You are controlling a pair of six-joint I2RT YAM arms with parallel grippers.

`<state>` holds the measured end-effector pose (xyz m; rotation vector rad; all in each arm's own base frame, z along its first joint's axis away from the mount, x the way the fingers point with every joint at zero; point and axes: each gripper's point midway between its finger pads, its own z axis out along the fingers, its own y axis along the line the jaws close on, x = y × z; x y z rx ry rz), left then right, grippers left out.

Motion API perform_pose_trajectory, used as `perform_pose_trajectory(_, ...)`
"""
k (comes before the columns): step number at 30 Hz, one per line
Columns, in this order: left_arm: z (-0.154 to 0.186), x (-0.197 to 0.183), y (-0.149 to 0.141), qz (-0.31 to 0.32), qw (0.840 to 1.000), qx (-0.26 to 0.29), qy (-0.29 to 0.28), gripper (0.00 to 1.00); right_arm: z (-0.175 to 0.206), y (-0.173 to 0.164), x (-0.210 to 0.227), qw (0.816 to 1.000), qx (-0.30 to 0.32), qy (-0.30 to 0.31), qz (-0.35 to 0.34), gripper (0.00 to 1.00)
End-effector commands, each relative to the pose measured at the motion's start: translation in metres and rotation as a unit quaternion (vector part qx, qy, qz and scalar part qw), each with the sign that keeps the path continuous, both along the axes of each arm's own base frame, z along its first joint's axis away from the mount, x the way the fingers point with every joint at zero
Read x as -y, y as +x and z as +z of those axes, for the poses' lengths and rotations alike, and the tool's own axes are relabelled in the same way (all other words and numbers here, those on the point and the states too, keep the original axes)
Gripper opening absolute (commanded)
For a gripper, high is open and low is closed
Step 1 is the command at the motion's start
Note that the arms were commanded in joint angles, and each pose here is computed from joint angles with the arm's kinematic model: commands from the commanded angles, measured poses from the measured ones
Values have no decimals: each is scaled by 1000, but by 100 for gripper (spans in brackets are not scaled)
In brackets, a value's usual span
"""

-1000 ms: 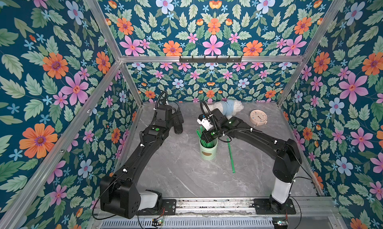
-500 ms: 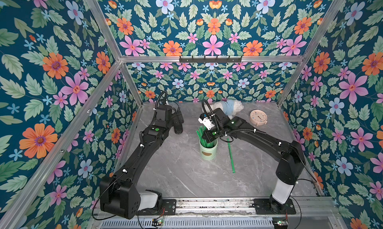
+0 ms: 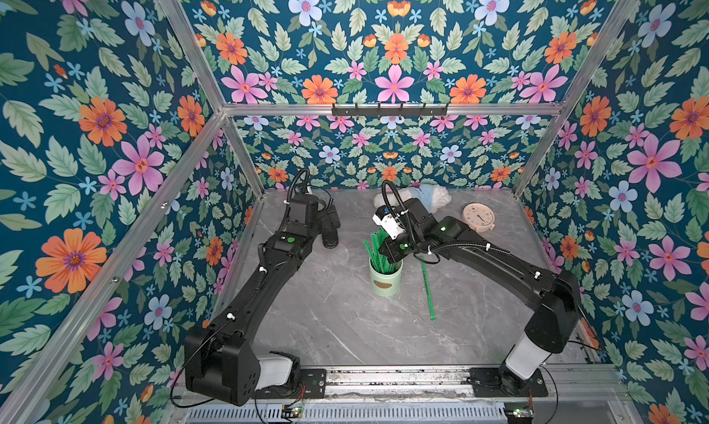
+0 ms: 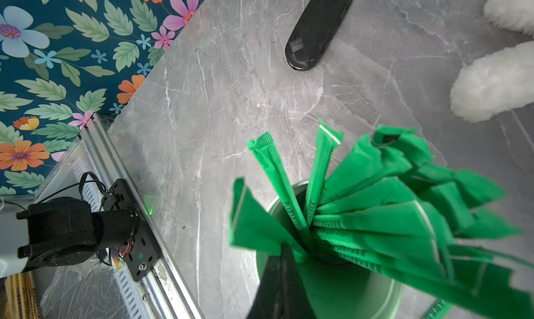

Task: Take the straws out of the storage container
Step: Pick up the straw from the container.

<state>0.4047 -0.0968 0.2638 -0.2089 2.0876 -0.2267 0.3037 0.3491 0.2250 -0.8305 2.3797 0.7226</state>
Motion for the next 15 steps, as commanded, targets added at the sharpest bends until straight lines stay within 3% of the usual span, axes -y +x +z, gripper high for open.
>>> perform_pose_trajectory(1, 3, 0, -1, 1, 1000, 1, -1, 100, 10, 1, 0, 1000, 17, 11, -1, 0)
perform_pose_trajectory(15, 4, -1, -1, 1, 1000, 3, -2, 100, 59, -1, 9, 996, 69, 49, -16, 0)
